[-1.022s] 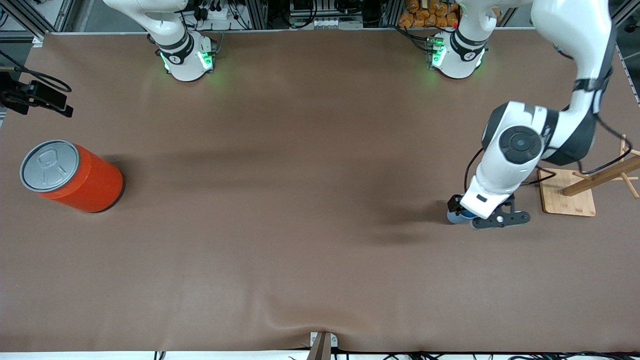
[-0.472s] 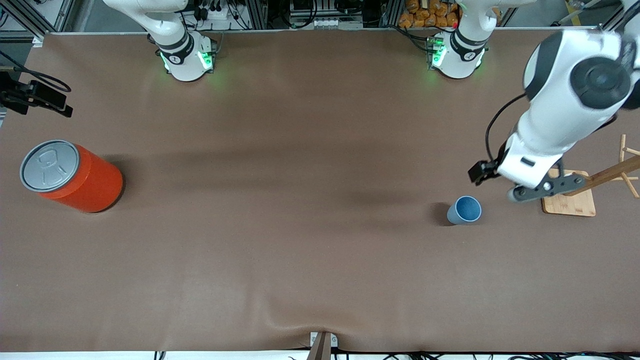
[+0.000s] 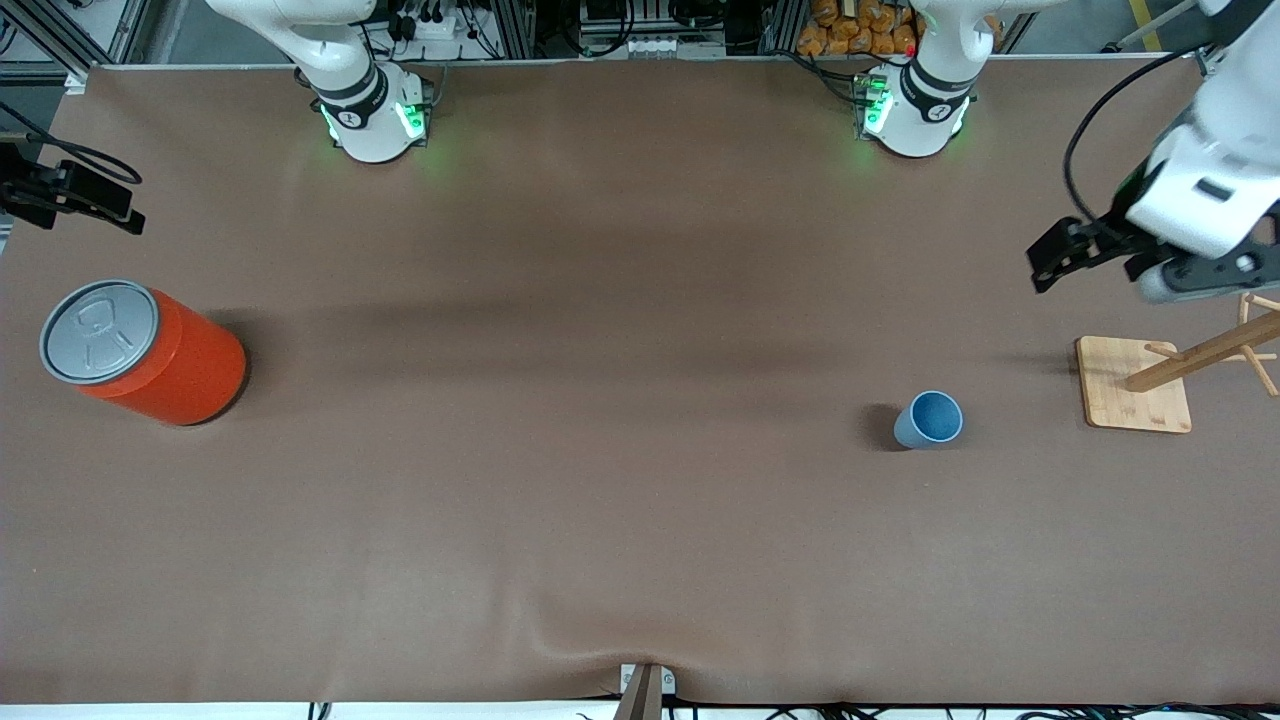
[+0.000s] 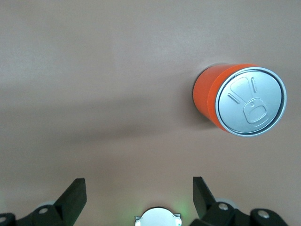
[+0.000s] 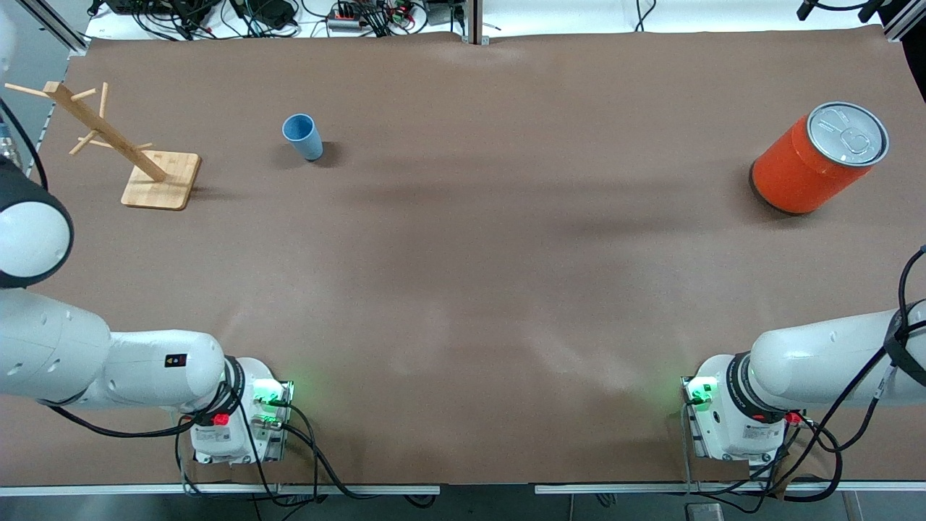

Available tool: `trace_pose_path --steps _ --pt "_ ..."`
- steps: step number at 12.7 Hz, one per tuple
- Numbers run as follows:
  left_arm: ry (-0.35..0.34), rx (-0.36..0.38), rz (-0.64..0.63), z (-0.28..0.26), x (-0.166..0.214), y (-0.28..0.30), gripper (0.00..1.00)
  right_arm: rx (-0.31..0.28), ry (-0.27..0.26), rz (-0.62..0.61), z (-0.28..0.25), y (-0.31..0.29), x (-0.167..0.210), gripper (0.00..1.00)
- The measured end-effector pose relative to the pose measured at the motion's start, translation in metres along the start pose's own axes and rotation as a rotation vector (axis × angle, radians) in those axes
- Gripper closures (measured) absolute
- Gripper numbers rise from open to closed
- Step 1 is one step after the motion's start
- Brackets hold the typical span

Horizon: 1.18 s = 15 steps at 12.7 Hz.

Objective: Flip cup

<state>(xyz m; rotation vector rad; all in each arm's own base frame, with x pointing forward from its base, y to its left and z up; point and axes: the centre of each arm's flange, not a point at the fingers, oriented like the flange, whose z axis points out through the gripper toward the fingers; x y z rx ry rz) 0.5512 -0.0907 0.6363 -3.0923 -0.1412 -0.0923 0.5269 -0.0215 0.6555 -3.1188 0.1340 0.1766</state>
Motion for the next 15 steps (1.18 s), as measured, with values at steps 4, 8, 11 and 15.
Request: trace_pose_path --steps 4,8,11,15 --pt "-0.029 0.016 0.02 -0.001 -0.021 -0.007 0.0 0.0 0.0 0.0 0.0 0.0 0.0 0.0" --pt "-0.032 -0.015 0.017 -0.009 -0.035 -0.03 0.0 0.0 0.001 0.0 0.0 0.0 0.0 0.0" --pt "-0.041 -0.024 0.028 -0.01 -0.035 -0.046 0.0 0.0 0.001 0.0 0.0 0.0 0.0 0.0" --pt "-0.041 -0.027 0.023 -0.009 -0.035 -0.051 0.0 0.0 0.0 0.0 0.0 0.0 0.0 0.0"
